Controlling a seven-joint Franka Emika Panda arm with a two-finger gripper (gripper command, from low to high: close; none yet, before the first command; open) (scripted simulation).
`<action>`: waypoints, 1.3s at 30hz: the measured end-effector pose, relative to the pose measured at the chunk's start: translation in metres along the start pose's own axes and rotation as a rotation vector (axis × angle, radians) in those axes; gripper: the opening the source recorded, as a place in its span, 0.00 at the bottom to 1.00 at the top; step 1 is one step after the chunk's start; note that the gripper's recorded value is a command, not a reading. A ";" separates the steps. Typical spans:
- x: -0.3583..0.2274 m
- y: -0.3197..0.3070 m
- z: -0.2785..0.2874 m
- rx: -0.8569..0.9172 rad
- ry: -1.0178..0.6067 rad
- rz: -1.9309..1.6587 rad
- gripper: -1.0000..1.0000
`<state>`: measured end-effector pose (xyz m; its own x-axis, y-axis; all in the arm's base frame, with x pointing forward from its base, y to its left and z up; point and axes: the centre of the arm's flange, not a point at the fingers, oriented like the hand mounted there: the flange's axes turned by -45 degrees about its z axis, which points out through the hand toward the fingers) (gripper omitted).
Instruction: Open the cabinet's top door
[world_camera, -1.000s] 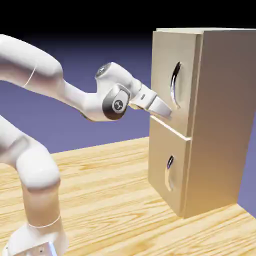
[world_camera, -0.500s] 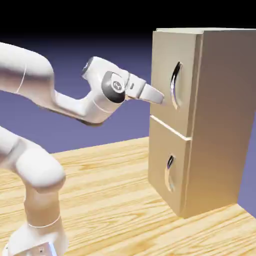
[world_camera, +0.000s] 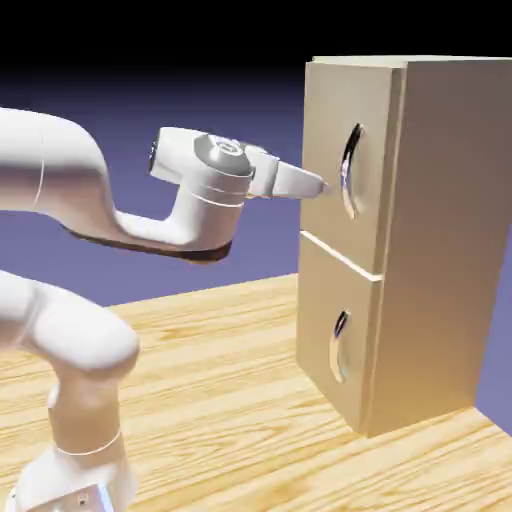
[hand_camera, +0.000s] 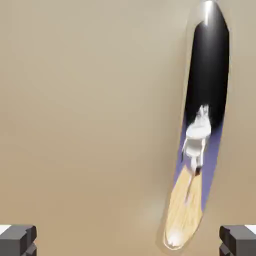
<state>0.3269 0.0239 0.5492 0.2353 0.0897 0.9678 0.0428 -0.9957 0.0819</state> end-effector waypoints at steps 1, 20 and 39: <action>0.000 0.002 -0.001 0.001 0.017 0.004 0.50; 0.001 0.036 0.045 0.039 0.242 0.080 0.50; -0.007 -0.016 -0.007 -0.262 0.228 0.114 0.00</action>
<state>0.3175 0.0386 0.5424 0.0000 0.0000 1.0000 -0.2283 -0.9736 0.0000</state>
